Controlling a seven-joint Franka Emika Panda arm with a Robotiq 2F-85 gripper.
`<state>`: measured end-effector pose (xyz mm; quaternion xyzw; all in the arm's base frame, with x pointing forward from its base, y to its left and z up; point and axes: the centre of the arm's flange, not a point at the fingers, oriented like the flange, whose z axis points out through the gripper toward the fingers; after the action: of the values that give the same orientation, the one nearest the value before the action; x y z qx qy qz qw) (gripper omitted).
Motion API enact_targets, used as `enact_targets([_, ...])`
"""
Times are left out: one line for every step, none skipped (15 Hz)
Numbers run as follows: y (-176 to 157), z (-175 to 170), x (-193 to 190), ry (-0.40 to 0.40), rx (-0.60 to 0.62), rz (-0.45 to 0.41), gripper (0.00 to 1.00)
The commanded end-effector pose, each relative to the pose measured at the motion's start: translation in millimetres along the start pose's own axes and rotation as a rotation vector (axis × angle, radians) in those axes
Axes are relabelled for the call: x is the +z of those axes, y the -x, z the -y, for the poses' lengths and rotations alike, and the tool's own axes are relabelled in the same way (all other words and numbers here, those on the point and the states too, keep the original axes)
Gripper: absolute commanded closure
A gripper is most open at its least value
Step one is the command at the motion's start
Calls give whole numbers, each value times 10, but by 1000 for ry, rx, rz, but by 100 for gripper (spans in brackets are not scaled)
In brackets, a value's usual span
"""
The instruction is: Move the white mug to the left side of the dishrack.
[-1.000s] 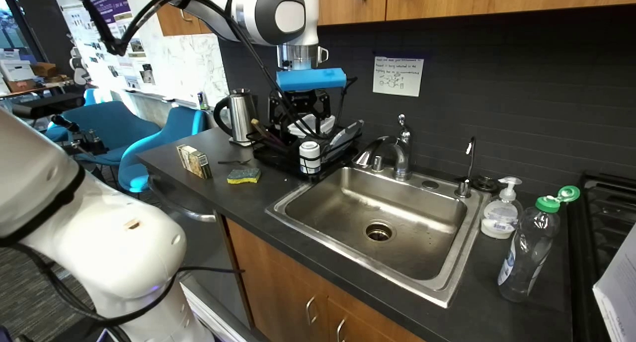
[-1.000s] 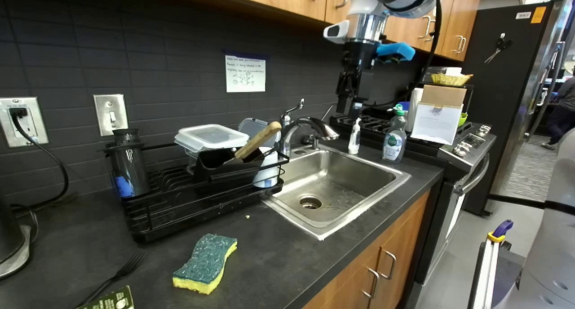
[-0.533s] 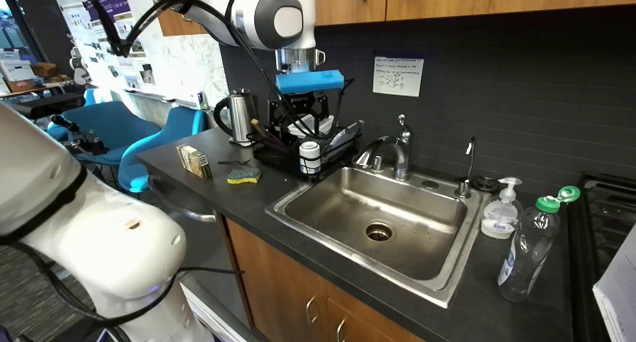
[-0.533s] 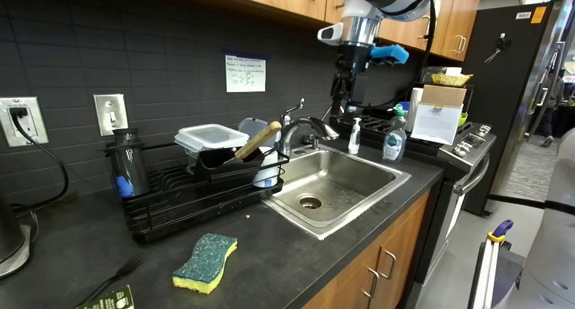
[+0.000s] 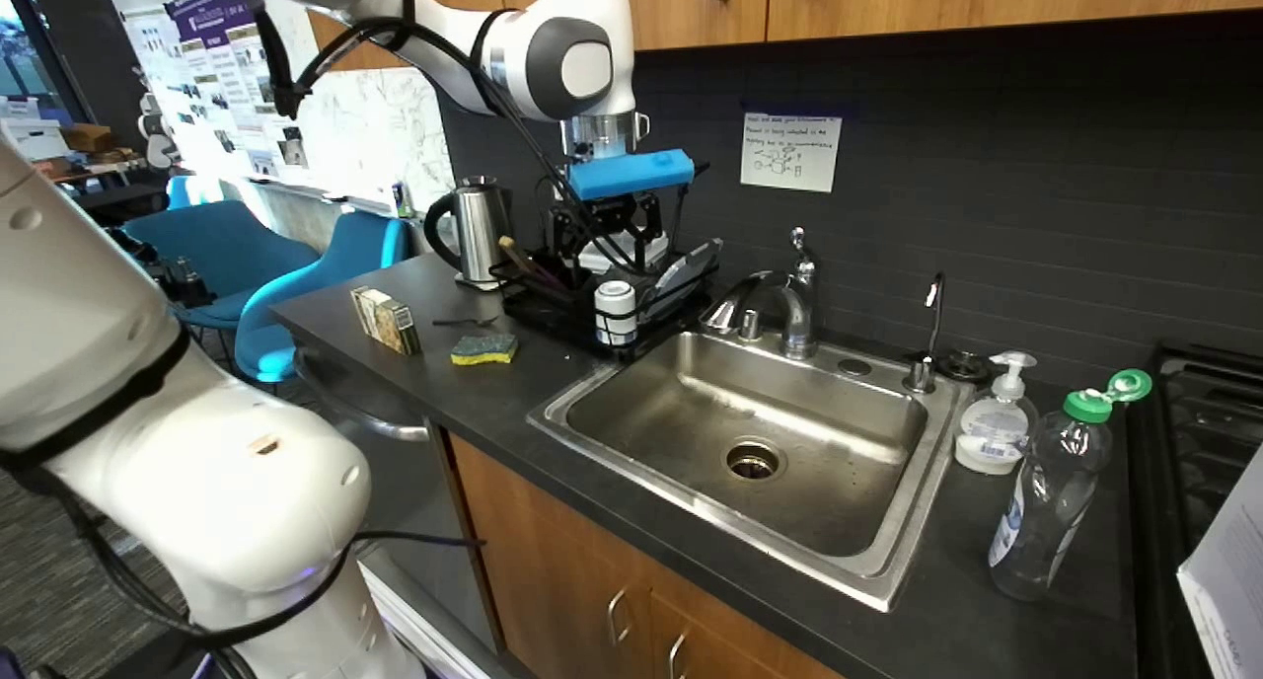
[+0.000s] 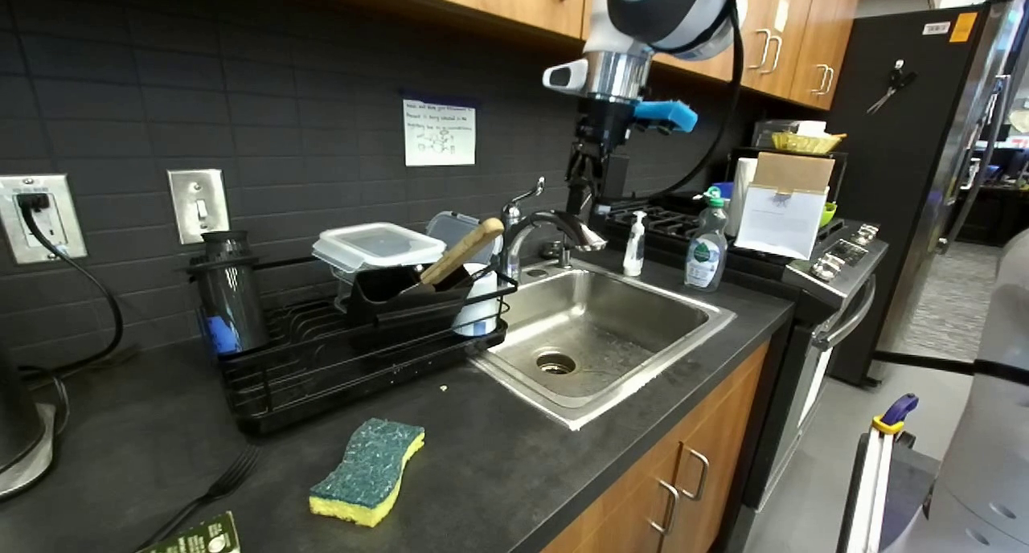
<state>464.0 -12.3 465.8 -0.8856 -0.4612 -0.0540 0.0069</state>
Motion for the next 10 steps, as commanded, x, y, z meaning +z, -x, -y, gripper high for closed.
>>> enact_targets([-174, -203, 41, 30, -64, -7, 0])
enact_targets([-229, -234, 66, 38, -77, -11, 0])
enact_targets([-276, -257, 82, 49, -89, -13, 0])
enact_targets([-331, -288, 100, 53, -100, -18, 0])
enact_targets([-371, -311, 117, 57, -113, -21, 0])
enact_targets([-425, -334, 138, 60, -124, -26, 0])
enact_targets([-473, -348, 161, 63, -135, -28, 0])
enact_targets([-534, -358, 188, 65, -149, -32, 0])
enact_targets([-580, -368, 205, 67, -159, -33, 0])
enact_targets([-632, -377, 231, 66, -170, -38, 0])
